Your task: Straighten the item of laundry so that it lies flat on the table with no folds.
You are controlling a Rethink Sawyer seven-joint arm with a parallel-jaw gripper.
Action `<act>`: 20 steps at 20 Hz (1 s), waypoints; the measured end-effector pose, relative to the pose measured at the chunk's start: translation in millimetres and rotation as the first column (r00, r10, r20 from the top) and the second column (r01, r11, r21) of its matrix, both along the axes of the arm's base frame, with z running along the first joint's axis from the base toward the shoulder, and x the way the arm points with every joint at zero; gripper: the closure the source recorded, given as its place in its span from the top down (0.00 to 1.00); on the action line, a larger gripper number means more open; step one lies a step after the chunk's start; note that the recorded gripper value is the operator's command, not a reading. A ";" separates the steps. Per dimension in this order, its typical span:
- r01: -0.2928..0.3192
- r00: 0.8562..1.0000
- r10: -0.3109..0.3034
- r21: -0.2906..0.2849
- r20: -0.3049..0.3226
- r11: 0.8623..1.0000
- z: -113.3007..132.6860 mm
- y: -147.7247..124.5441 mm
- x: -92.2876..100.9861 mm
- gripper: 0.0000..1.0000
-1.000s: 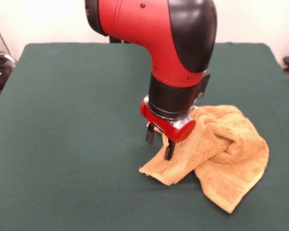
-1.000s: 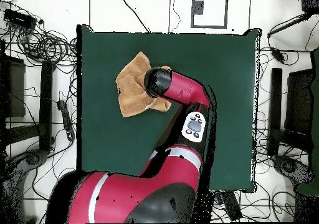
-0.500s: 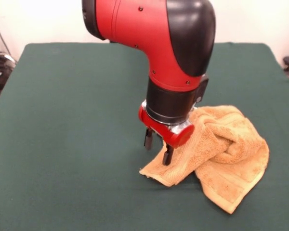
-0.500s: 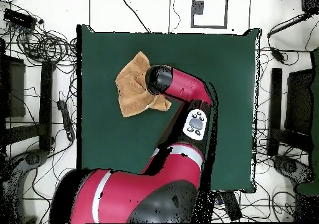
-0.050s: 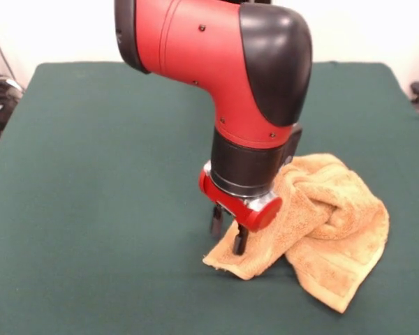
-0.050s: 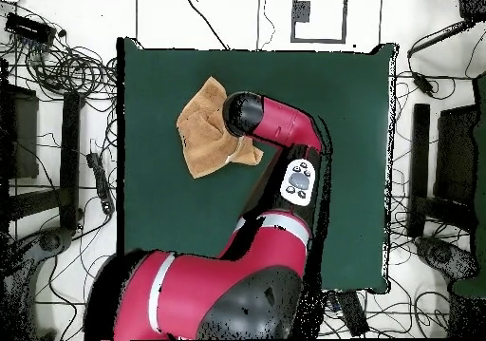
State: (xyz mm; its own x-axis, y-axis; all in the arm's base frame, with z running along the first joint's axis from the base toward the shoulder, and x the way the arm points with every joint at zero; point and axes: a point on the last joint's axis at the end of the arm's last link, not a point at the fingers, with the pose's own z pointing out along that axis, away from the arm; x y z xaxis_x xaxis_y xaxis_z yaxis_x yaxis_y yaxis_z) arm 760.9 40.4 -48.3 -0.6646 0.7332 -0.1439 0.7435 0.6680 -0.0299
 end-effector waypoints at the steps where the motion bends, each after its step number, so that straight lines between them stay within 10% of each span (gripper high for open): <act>1: -0.004 1.000 0.004 -0.001 0.003 1.000 0.2 1.6 1.5 0.00; 20: -0.022 1.000 0.022 -0.014 -0.015 1.000 9.3 9.7 0.4 0.00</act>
